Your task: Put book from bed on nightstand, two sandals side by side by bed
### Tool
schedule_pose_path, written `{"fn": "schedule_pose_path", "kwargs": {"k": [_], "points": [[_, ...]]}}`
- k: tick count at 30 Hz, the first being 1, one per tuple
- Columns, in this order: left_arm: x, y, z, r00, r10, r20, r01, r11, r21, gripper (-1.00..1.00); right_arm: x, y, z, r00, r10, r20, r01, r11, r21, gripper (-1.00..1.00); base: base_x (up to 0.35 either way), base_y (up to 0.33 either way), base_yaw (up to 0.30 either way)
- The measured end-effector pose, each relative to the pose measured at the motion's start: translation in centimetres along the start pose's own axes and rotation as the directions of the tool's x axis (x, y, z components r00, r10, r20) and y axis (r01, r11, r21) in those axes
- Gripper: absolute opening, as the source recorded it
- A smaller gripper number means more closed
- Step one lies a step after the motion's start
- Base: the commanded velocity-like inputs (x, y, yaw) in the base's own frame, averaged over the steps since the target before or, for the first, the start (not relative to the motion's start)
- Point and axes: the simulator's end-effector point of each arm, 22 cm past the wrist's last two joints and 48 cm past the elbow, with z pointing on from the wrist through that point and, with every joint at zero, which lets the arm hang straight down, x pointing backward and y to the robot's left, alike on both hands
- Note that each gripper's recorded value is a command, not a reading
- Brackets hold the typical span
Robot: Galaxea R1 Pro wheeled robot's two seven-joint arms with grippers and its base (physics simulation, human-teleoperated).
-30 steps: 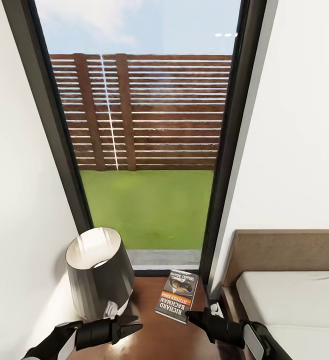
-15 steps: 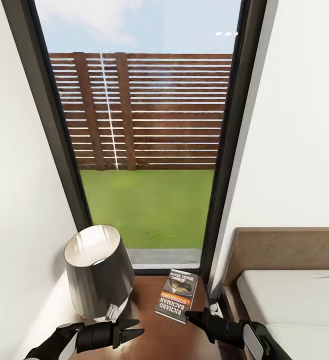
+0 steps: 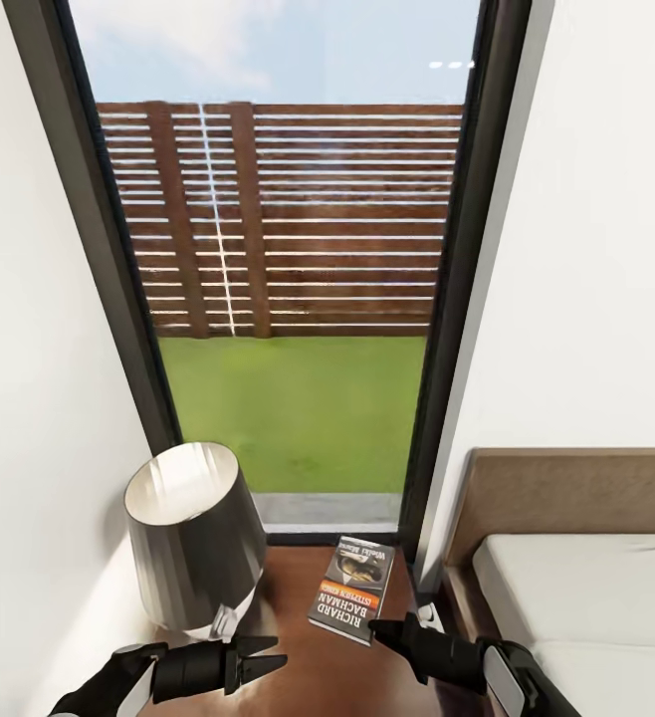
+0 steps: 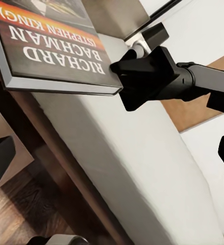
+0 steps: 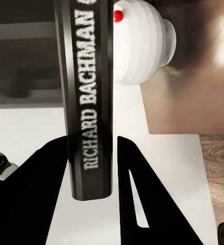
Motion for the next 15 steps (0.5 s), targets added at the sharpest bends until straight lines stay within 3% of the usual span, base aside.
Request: {"fn": "schedule_pose_path", "kwargs": {"k": [15], "points": [[1.2,1.8,0.4,1.000,0.000,0.000,0.000,1.000,0.000,1.00,-0.3,-2.1,0.8,1.000,0.001,0.005,-0.001,1.000,-0.002,-1.00,0.000,0.000,0.000]]}}
